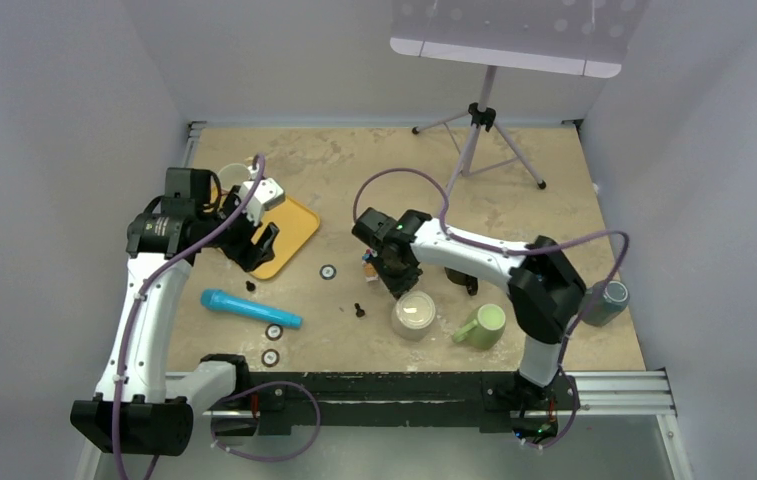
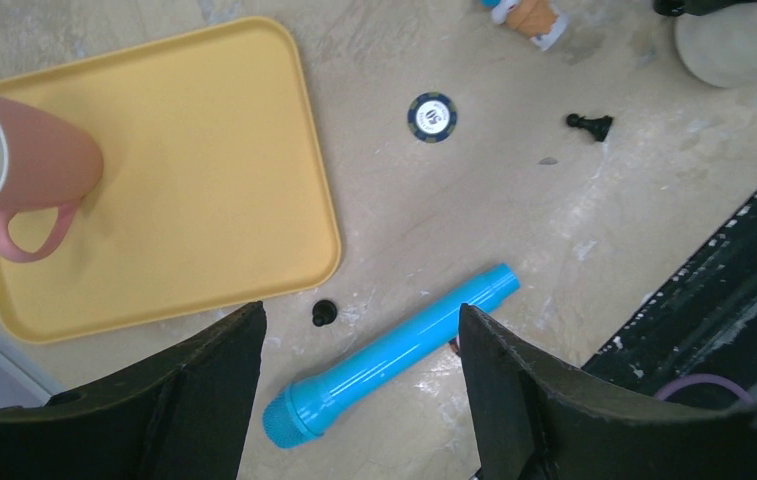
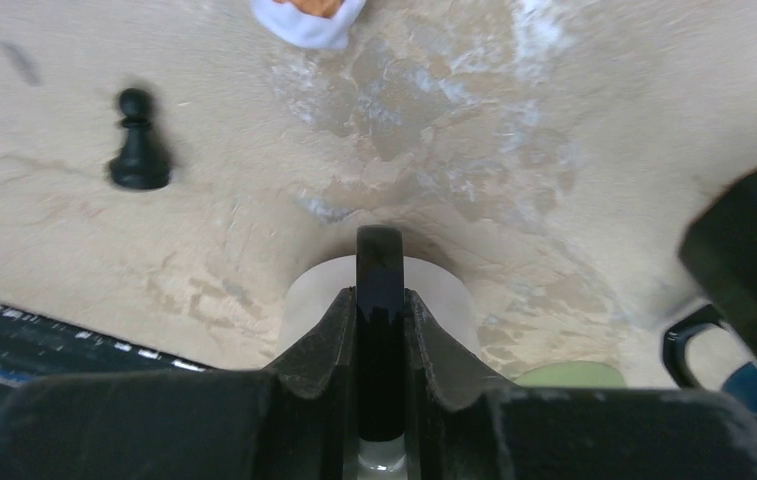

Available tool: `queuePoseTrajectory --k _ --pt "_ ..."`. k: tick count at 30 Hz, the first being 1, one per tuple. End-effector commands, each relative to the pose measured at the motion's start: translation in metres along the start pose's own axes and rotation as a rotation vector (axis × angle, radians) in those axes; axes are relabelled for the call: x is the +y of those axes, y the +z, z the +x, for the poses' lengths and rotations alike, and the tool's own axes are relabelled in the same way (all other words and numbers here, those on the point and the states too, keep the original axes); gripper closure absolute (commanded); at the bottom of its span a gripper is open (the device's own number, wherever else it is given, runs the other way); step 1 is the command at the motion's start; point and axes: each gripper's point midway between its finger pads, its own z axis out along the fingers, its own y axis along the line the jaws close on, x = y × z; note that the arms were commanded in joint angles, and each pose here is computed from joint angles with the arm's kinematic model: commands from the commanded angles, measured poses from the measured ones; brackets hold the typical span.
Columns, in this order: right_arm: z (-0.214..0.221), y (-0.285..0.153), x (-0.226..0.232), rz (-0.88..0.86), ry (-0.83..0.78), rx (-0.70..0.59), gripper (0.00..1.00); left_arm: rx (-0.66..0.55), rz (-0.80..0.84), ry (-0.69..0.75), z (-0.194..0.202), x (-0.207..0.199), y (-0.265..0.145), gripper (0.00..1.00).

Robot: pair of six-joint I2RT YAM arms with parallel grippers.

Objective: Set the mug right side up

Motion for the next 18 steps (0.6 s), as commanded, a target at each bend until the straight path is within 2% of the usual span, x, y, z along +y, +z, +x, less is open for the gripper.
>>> queuePoseTrajectory --k 1,3,6,10,14,18 --pt "-0.046 -0.109 -0.001 -0.097 0.015 -0.396 1.00 -0.154 0.178 0.014 -0.041 -0.045 -0.038 0.25" --pt "-0.065 -0.163 0.001 -0.178 0.041 -0.613 1.00 -0.229 0.262 0.022 -0.058 -0.065 -0.056 0.25" --pt "-0.087 -0.250 0.008 -0.356 0.076 -1.007 1.00 -0.351 0.324 0.034 -0.085 -0.083 -0.080 0.21" --pt "-0.090 -0.346 0.006 -0.530 0.092 -1.445 1.00 -0.524 0.491 0.004 -0.130 -0.111 -0.119 0.13" --pt "-0.085 -0.400 0.007 -0.634 0.067 -1.672 1.00 -0.633 0.605 -0.019 -0.164 -0.126 -0.147 0.05" --pt "-0.085 -0.435 0.011 -0.709 0.046 -1.781 1.00 -0.621 0.690 -0.026 -0.182 -0.142 -0.147 0.05"
